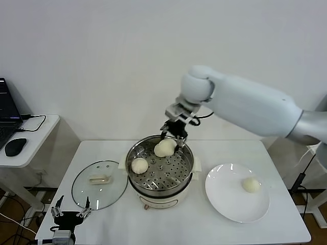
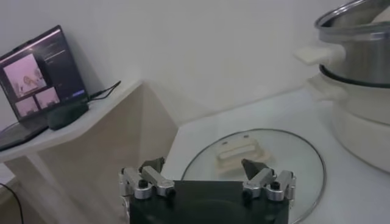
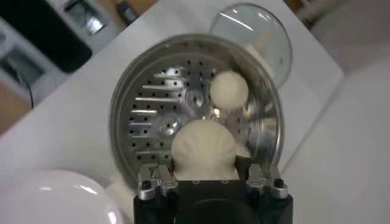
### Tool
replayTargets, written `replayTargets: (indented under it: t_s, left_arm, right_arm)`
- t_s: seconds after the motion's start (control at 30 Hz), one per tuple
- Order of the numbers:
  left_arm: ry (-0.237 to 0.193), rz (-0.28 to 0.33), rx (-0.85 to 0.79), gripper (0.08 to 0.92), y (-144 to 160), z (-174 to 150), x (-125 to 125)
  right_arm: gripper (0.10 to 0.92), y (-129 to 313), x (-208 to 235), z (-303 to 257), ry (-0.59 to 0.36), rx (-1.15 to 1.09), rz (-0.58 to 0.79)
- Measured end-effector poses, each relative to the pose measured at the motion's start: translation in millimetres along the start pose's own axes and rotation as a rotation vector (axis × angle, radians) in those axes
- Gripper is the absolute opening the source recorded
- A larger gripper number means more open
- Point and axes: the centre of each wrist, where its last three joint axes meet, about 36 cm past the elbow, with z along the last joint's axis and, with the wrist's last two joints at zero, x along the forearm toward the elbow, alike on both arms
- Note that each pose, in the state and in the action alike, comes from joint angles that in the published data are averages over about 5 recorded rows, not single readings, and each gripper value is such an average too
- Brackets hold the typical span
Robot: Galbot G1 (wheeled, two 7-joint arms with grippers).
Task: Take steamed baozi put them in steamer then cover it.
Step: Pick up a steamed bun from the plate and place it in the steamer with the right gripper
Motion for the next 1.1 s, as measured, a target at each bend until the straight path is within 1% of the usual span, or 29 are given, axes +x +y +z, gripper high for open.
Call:
replayTargets:
  t_s: [0.23, 0.6, 0.87, 1.1]
  left_arm:
    - [-0.004, 0.006, -0.001, 0.823, 3.6, -2.4, 0.7]
    - [-0.004, 0.022, 0.004, 0.823, 2.0, -1.3, -2.3]
    - [-0.002, 0.028, 0.010, 0.823, 0.4, 0.0, -4.8]
    - [0.000, 0.032, 0.011, 0.823, -0.3, 0.8, -5.5]
  right_arm:
    - [0.619, -3.2, -37.0, -28.2, 0.044, 0.167, -0.035]
    - [0.619, 3.8, -90.1, -57.8, 0.042, 0.305, -0.069]
    - [0.619, 7.3, -111.8, -67.3, 0.037, 0.338, -0.084]
    - [0.619, 9.6, -119.2, -72.1, 0.031, 0.346, -0.087]
